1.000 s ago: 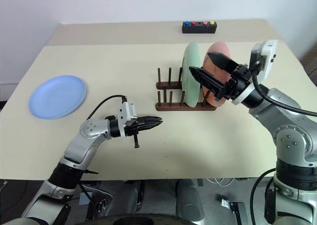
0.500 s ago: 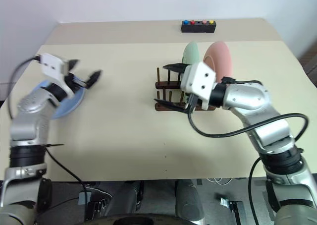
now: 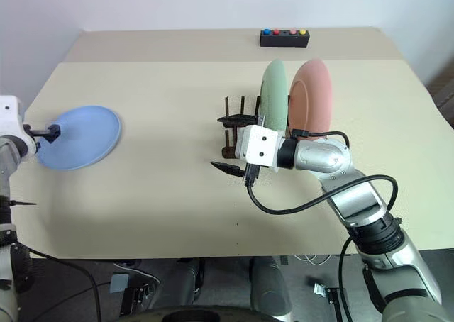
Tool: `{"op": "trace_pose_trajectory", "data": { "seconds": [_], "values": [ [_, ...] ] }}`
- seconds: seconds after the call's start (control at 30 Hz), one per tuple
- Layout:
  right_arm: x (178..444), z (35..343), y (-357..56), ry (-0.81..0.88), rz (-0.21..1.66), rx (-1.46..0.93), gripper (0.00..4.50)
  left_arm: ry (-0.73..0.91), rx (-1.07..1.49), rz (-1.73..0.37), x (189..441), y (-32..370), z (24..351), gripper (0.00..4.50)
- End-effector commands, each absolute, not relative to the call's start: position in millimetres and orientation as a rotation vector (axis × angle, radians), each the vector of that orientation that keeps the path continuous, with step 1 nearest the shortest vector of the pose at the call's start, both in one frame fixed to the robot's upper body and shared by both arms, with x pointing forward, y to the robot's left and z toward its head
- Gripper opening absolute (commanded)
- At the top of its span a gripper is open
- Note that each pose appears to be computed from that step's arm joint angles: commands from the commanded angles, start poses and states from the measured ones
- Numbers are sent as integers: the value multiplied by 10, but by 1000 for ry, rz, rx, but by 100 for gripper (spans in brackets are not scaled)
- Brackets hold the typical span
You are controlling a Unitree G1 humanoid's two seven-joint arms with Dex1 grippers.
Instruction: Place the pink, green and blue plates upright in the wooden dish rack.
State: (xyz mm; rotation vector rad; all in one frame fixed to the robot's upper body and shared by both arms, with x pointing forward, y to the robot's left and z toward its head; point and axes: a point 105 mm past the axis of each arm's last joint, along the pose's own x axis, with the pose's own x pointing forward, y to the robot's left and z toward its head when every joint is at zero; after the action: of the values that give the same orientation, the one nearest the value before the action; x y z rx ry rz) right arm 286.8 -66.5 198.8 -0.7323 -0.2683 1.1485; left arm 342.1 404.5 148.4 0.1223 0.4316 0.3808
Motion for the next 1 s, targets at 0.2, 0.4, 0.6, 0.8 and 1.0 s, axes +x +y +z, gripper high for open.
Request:
{"op": "trace_pose_trajectory", "data": {
  "seconds": [0.2, 0.4, 0.6, 0.8, 1.0],
  "values": [
    [2837, 2136, -713, -304, 1096, -678, 450, 458, -16, 379, 3454, 4178, 1381, 446],
    [2859, 2128, -755, -284, 1064, -653, 450, 395, -61, 343, 3532, 4091, 1440, 220],
    [2885, 2109, -805, -254, 1055, -675, 450, 181, -65, 256, 3669, 3835, 1732, 10],
    [2954, 2292, -775, -344, 1009, -715, 450, -160, -28, 23, 3787, 3025, 2343, 10],
    [3102, 2413, -712, -443, 910, -887, 450, -421, -12, -236, 3685, 2028, 2940, 10]
  ]
}}
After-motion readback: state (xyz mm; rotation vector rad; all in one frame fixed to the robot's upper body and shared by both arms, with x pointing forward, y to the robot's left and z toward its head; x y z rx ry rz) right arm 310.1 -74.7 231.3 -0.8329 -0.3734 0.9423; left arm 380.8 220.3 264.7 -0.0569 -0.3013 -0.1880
